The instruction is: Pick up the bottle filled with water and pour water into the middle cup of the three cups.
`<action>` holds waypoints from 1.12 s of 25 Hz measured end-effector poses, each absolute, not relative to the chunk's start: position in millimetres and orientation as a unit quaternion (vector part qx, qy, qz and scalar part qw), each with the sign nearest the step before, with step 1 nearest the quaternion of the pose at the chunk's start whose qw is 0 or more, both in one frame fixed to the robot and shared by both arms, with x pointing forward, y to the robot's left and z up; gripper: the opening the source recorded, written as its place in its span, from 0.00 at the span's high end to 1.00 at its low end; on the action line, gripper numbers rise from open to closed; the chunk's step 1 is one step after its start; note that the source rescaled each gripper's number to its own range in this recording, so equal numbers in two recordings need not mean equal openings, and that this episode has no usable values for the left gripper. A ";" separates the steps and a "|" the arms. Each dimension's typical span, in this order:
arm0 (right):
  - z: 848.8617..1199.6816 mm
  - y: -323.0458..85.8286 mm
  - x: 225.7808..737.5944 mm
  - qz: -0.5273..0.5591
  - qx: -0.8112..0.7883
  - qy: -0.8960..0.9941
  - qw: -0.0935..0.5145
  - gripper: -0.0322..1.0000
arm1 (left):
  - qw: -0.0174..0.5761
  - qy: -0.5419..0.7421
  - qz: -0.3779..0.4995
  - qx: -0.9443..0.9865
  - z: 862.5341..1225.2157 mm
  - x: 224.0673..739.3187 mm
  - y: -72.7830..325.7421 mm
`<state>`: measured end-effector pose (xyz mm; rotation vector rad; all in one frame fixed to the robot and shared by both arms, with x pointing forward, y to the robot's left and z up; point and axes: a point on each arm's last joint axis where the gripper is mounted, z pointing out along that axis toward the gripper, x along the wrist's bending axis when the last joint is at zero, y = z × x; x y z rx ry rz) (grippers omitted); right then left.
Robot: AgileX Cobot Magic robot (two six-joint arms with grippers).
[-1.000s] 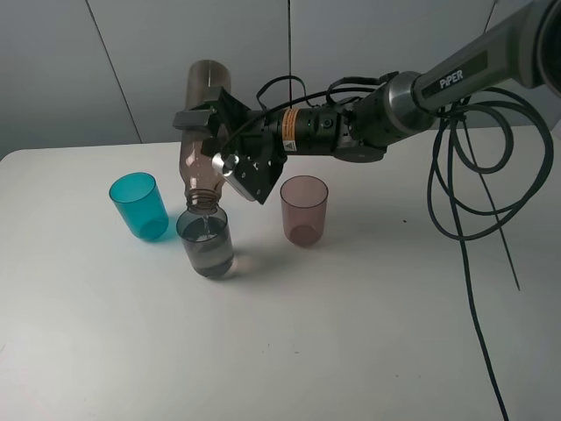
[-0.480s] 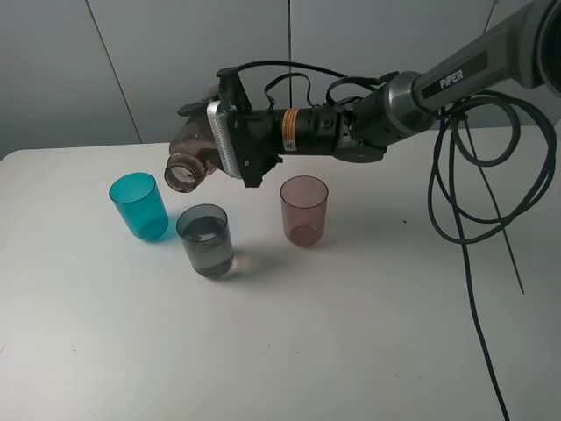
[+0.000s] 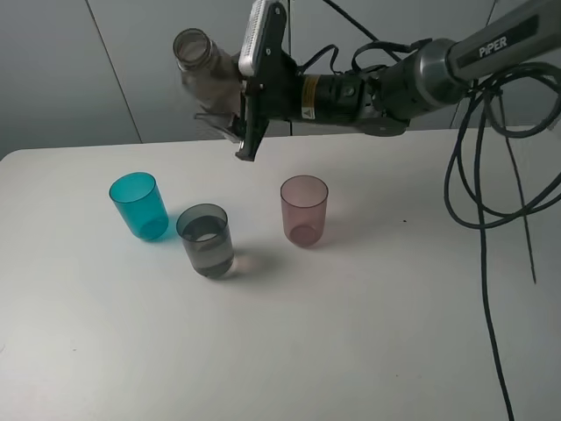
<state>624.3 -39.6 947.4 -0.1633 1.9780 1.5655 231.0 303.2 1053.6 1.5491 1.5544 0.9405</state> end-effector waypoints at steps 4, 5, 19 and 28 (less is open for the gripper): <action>963.1 -73.4 642.4 0.617 0.051 0.740 0.263 0.97 | 0.368 0.605 0.367 0.604 1053.6 231.0 303.2; 966.5 -83.3 646.9 0.620 0.074 0.737 0.257 0.97 | 0.368 0.605 0.367 0.604 1053.6 231.0 303.2; 929.7 -213.6 642.5 0.558 0.317 0.723 0.256 0.97 | 0.368 0.605 0.367 0.604 1053.6 231.0 303.2; 900.7 -237.3 642.7 0.529 0.395 0.691 0.295 0.97 | 0.368 0.605 0.367 0.604 1053.6 231.0 303.2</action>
